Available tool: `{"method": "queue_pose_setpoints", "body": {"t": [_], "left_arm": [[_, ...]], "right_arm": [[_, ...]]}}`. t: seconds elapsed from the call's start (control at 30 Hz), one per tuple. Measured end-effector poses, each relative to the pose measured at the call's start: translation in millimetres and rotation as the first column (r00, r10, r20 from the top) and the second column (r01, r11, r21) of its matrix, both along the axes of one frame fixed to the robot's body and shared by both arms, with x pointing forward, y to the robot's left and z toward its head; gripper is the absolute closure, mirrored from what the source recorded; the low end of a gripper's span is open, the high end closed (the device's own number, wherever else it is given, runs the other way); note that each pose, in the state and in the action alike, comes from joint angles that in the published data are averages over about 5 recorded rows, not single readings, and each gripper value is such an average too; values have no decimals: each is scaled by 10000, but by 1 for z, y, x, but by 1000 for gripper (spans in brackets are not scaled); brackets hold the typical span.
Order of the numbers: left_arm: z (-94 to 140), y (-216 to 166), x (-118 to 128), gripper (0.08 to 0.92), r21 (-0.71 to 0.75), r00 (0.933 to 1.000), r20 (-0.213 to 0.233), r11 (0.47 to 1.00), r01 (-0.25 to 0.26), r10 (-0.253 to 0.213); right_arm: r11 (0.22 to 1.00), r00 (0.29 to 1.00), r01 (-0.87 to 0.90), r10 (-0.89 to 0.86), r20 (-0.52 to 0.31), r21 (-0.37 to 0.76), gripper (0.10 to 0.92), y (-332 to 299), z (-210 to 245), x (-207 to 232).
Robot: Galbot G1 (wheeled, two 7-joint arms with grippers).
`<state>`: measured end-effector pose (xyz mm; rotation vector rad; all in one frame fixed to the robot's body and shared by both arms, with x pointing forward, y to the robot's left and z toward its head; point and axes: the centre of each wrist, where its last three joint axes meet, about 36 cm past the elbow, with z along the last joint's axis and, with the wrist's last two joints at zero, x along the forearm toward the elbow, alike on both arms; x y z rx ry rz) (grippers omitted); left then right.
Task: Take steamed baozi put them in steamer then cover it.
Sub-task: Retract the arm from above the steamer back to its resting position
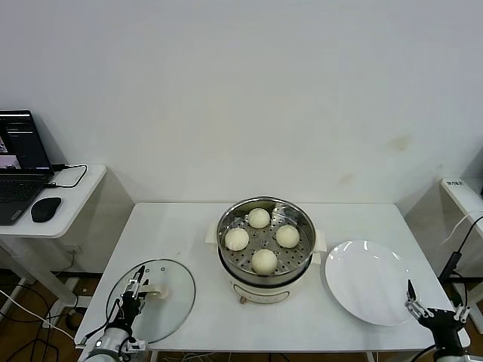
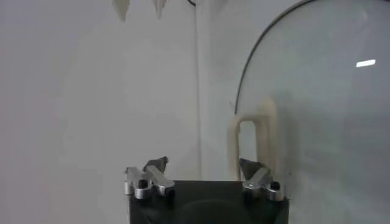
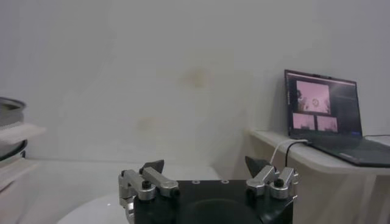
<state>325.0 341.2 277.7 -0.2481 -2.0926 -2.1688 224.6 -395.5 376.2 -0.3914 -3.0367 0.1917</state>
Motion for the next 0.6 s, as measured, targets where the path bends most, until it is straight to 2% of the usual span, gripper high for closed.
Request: {"method": "queue_pose_setpoints", "body": {"t": [0.3,0.47,0.6], "left_arm": [[-11,2,-2,683,-125,9999,-83,9999,-104,103],[-13,5,-4,821,-234,9999,99,9996,-128,131],[-12,6,-6,859,-319,9990,429,9994,-98,112]], "right_arm": [[10000,10000,-29,29,-12,8,200,2,-1,0],[10000,10000,-52,52,4,-17,200,2,0,0],[9999,9999,-102,102,30,-37,200,4,1,1]]}}
